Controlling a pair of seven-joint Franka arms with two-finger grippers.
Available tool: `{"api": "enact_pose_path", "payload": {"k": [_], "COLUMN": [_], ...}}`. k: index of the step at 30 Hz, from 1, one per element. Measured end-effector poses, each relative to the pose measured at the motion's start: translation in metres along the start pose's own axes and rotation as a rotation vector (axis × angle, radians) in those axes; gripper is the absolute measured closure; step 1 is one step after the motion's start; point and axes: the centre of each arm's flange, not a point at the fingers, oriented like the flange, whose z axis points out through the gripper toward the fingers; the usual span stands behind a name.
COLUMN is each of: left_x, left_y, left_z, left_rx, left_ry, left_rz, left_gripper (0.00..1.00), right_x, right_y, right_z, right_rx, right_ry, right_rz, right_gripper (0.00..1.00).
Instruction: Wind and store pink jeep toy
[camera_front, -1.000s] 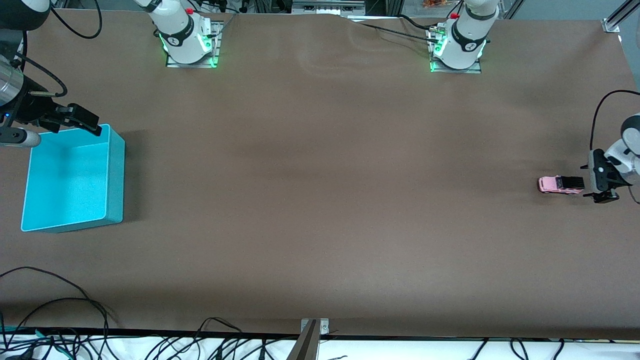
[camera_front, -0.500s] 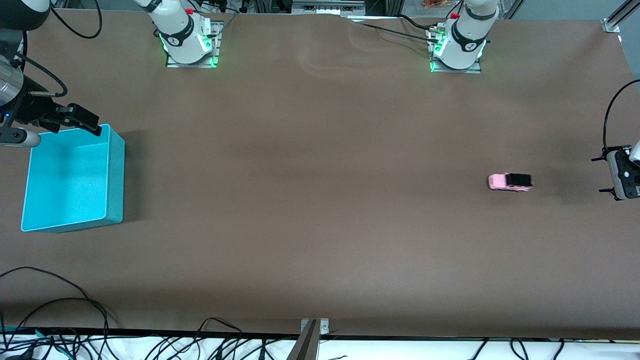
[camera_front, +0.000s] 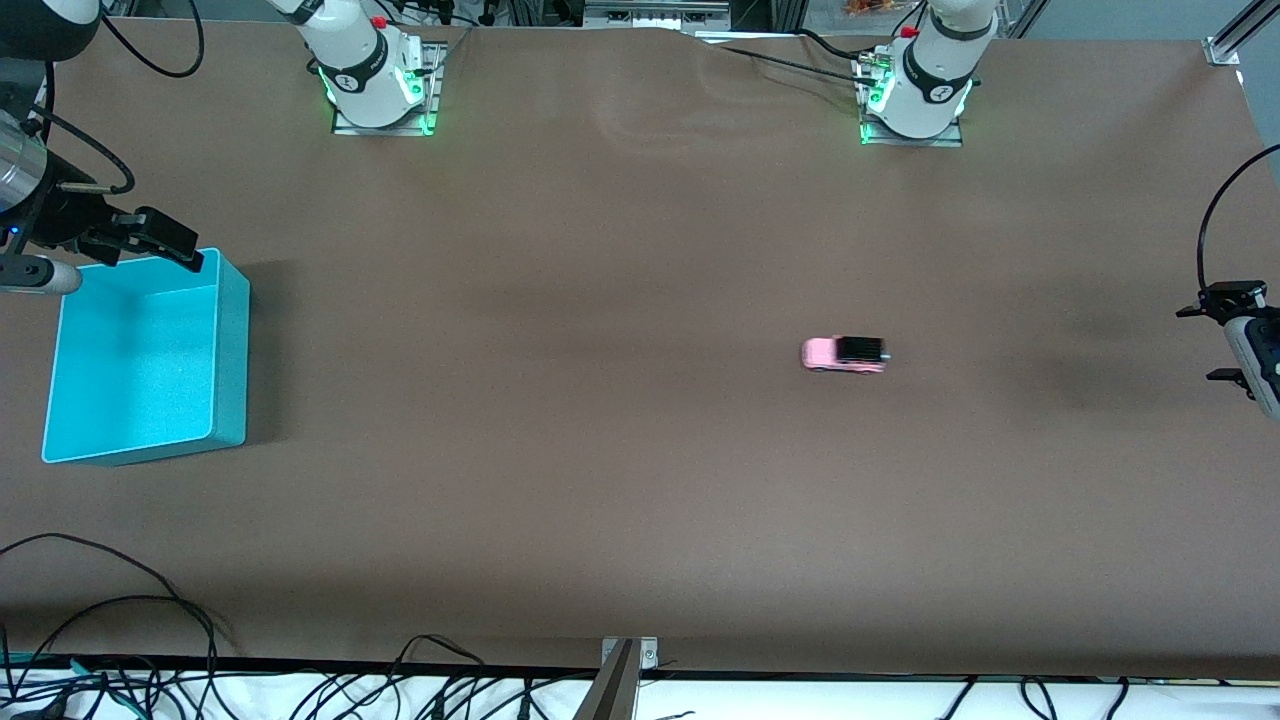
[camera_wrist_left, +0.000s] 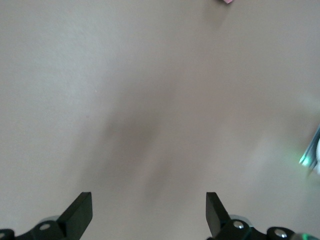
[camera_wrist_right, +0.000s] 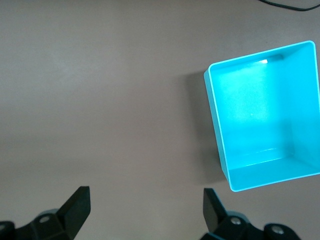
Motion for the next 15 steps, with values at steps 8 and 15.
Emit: {"api": "enact_pose_path", "payload": {"k": [8, 15], "left_x": [0.035, 0.056], "left_y": [0.044, 0.068], "left_z": [-0.051, -0.076], "left_rx": [0.015, 0.048], "left_ry": [-0.014, -0.013], "left_rz": [-0.157, -0.257], "left_gripper": [0.00, 0.00], "right_x": [0.000, 0.000], "right_y": [0.000, 0.000], "right_z": [0.000, 0.000], "right_rx": [0.000, 0.000], "right_ry": [0.000, 0.000], "right_rz": [0.000, 0.000], "right_gripper": [0.00, 0.00]}}
